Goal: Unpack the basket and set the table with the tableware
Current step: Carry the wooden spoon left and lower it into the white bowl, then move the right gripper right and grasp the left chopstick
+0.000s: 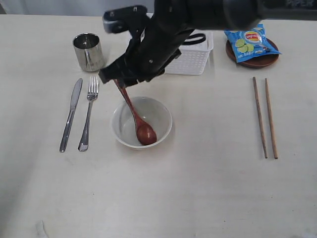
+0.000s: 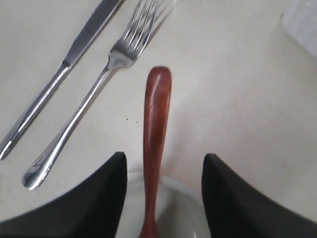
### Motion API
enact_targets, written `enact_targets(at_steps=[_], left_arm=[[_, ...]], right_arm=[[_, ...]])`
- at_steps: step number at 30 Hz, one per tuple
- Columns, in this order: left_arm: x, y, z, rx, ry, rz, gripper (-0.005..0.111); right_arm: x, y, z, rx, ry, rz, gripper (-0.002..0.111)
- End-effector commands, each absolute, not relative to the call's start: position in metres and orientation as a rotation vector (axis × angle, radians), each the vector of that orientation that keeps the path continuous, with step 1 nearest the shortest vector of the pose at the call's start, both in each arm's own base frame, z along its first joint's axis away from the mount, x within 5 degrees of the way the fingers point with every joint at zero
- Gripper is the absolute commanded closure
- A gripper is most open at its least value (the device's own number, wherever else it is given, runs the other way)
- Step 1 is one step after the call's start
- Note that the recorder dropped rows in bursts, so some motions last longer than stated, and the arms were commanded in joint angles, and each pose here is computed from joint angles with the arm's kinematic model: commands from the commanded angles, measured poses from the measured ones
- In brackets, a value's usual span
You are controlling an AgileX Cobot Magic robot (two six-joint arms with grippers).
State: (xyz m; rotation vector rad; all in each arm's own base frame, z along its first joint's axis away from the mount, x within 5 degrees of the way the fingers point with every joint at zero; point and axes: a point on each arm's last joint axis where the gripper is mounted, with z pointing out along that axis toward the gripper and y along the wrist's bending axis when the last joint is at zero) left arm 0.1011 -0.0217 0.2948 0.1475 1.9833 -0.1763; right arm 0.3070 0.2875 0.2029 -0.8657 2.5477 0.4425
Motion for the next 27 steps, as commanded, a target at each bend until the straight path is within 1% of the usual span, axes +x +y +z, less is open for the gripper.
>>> enact_targets(at_steps=[1, 4, 6, 10, 15, 16, 23, 27], left_arm=[[0.101, -0.022, 0.294, 0.148, 1.982, -0.178, 0.107], [0.101, -0.022, 0.294, 0.148, 1.982, -0.178, 0.107], [0.101, -0.022, 0.294, 0.148, 1.982, -0.178, 0.107], [0.101, -0.022, 0.294, 0.148, 1.982, -0.178, 0.107], [0.101, -0.022, 0.294, 0.148, 1.978, -0.178, 0.107], [0.101, -0.022, 0.294, 0.148, 1.978, -0.178, 0.107], [0.101, -0.022, 0.294, 0.145, 1.978, -0.183, 0.107], [0.101, -0.022, 0.294, 0.145, 1.982, -0.182, 0.107]], right_arm=[[0.313, 0.247, 0.264, -0.785, 2.458, 0.407, 0.062], [0.32, 0.203, 0.295, -0.665, 2.469, 0.335, 0.062], [0.325, 0.172, 0.305, -0.572, 2.516, 0.277, 0.062], [0.336, 0.111, 0.3, -0.34, 2.692, 0.165, 0.062], [0.344, 0.069, 0.265, -0.068, 2.86, 0.125, 0.062], [0.345, 0.063, 0.249, -0.026, 2.91, 0.115, 0.062], [0.344, 0.057, 0.171, 0.01, 3.051, 0.075, 0.062], [0.345, 0.056, 0.143, 0.01, 3.103, 0.057, 0.062]])
